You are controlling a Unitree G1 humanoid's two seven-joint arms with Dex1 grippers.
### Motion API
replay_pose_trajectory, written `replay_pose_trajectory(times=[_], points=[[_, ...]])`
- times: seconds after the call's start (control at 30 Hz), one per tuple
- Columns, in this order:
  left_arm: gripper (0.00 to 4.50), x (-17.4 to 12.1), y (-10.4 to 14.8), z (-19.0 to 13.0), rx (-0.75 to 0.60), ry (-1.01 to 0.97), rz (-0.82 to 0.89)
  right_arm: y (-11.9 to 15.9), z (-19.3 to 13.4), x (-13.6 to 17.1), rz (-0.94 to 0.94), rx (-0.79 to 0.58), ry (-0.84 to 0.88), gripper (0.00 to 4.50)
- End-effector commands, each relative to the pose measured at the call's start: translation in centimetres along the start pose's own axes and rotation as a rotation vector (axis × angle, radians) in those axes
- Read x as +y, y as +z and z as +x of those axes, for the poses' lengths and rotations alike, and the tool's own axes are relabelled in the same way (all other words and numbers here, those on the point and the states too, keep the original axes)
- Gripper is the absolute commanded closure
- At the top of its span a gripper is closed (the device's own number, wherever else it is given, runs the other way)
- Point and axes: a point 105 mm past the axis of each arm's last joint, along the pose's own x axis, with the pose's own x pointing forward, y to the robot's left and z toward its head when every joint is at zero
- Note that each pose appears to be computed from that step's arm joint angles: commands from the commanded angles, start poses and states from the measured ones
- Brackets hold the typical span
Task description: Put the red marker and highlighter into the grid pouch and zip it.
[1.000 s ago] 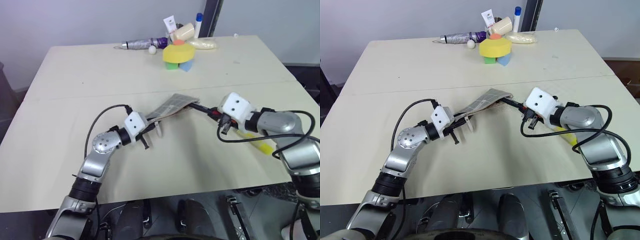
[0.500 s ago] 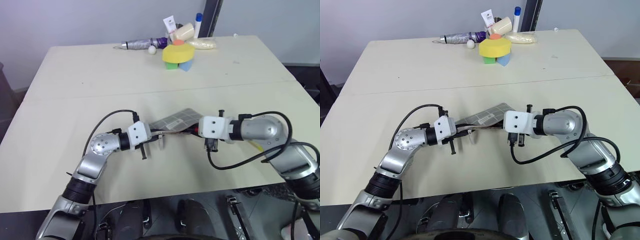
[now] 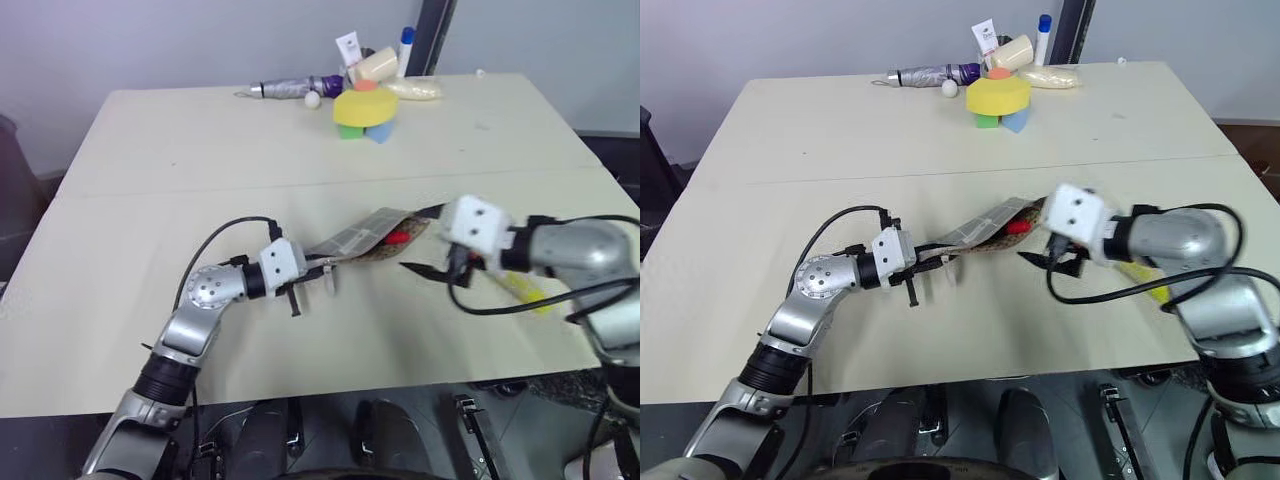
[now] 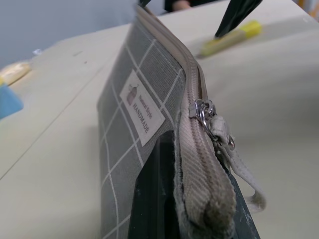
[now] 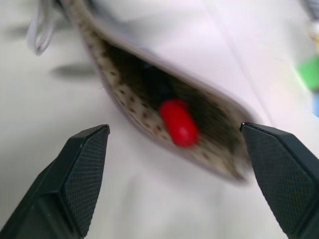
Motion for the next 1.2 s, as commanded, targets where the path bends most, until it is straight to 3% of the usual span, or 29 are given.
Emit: replay_pose_trajectory(times=[0.03, 0.23, 0.53, 0.57, 0.67, 0.8, 0.83, 1.07, 1.2], points=[[4.50, 0.6, 0.4, 0.9, -0.026, 0.037, -0.013, -3.3, -2.6, -1.4, 0.126, 0.086, -0.162, 0.11], [4.50, 1.2, 0.4, 2.4, -0.043, 0.059, -0.033, -11.4, -6.2, -1.5, 0.419, 0.250, -0.396, 0.11], [4.50, 1.0, 0.2, 2.8, -0.048, 0.045, -0.028, -17.4, -7.7, -0.7, 0.749, 0.332, -0.512, 0.11], [4.50, 0.9, 0.2, 2.7, -0.046, 0.047, -0.028, -17.5, -7.5, -0.6, 0.772, 0.326, -0.506, 0.34], [4.50, 0.9, 0.1, 2.6, -0.042, 0.057, -0.033, -17.3, -7.1, -0.2, 0.823, 0.297, -0.471, 1.41], [4.50, 1.0, 0.0, 2.4, -0.038, 0.067, -0.034, -16.7, -6.7, -0.1, 0.782, 0.299, -0.438, 3.49], [4.50, 1.0, -0.1, 2.3, -0.037, 0.071, -0.033, -15.7, -6.5, -0.2, 0.727, 0.289, -0.410, 3.65], [4.50, 1.6, -0.1, 2.0, -0.030, 0.084, -0.023, -7.3, -4.9, -0.4, 0.344, 0.176, -0.209, 3.64], [4.50, 1.7, 0.2, 2.2, -0.045, 0.087, -0.015, -4.5, -3.9, 0.0, 0.283, 0.113, -0.136, 3.64]])
